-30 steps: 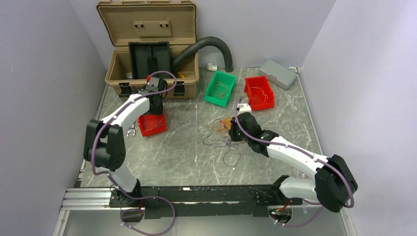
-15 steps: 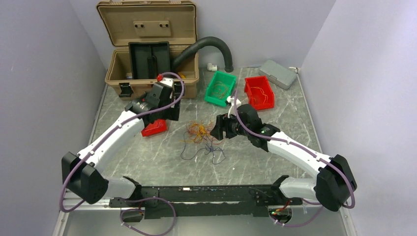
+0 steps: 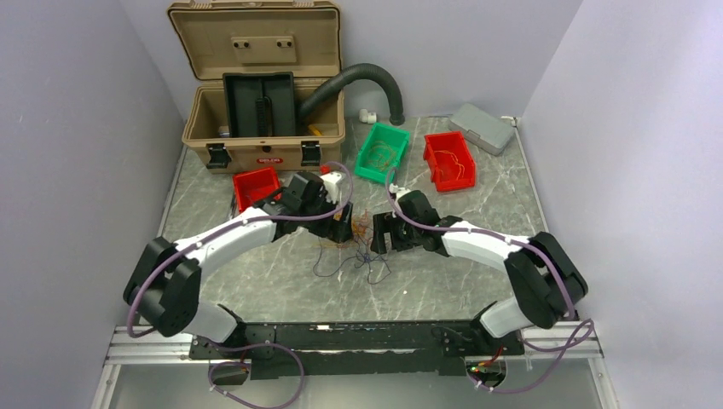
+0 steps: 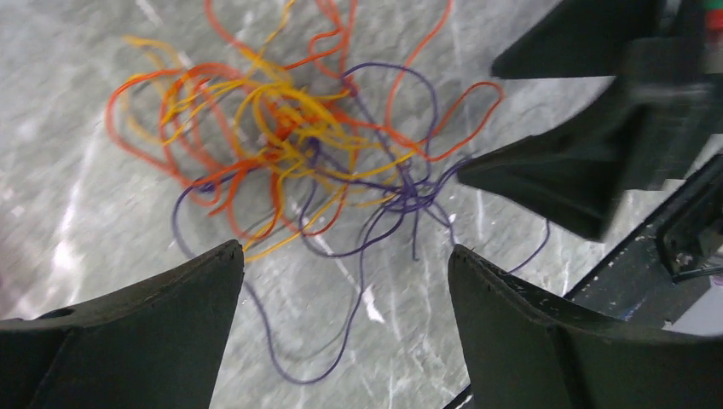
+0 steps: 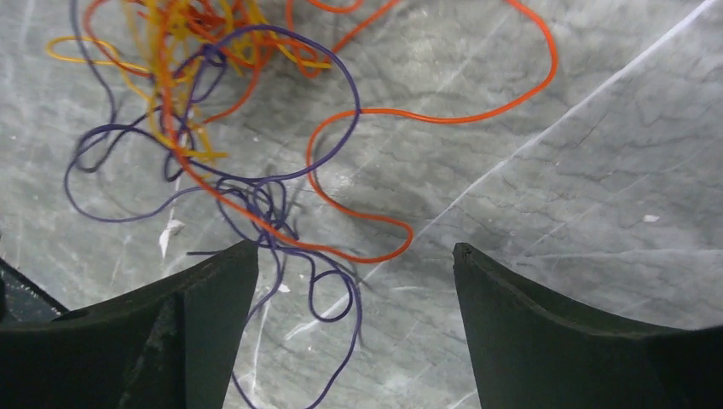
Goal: Untangle the cables
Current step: Untie the cable.
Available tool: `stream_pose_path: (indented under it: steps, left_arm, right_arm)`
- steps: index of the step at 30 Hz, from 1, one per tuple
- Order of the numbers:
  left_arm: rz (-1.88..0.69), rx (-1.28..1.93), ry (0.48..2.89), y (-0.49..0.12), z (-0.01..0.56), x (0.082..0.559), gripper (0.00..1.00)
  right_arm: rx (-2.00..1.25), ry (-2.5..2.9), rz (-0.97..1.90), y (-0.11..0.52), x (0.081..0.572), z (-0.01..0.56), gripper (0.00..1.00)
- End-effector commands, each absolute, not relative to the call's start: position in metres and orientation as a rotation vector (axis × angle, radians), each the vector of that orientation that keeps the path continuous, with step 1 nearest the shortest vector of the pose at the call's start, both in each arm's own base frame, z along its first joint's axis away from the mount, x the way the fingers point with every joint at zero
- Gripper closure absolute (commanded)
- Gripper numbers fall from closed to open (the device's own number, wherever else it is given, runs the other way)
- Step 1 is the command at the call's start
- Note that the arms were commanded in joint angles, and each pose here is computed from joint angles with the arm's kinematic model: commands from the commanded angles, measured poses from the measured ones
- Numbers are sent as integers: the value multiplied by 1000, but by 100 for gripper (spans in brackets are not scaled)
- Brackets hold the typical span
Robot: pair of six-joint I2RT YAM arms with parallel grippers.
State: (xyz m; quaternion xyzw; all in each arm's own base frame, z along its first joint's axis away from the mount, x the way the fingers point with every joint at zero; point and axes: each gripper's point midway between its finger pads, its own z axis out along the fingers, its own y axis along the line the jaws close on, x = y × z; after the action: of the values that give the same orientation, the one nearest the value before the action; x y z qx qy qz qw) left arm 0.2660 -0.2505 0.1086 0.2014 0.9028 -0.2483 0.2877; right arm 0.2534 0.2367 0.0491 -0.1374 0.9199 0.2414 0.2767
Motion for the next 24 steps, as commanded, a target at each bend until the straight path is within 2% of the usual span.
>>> stream_pose_path:
  steps: [1,3,5,7,8,9,10,11,13,14,15,18,22,24]
  left_arm:
    - [-860,678,2236,-294,135,278,8]
    - [-869,702,2232,-299,129,280,12]
    - [-854,711,2238,-300,119,285,20]
    - [-812,706,2252,-298,109,291,28]
    - [-793,703,2257,-297,105,293,32]
    - [-786,704,2257,-296,101,294,35]
    - [-790,708,2252,-297,99,294,41]
    - [-792,713,2247,-298,97,295,49]
    - [-783,715,2249,-298,94,296,74]
    - [-759,706,2258,-295,92,298,90]
    - [-723,682,2276,-289,90,299,100]
    - [-605,580,2274,-266,81,303,100]
    - [-583,452,2146,-237,93,301,100]
    - [-580,455,2097,-229,98,295,100]
  right_arm:
    - [-263,2421,690,251,279,61,13]
    - [-209,2422,706,252,279,57,17]
    - [-158,2400,713,253,283,56,28]
    - [-139,2383,703,251,288,55,50]
    - [-136,2365,699,250,290,58,65]
    - [-136,2340,697,249,293,62,89]
    - [-142,2310,704,249,293,69,100]
    - [-150,2289,704,248,294,73,100]
    - [-146,2244,680,242,295,87,100]
    - [-131,2223,657,236,296,94,100]
    - [-117,2207,628,229,296,98,100]
    - [-42,2141,509,201,297,115,100]
    - [167,2013,315,145,298,142,100]
    - [143,1950,361,144,296,160,100]
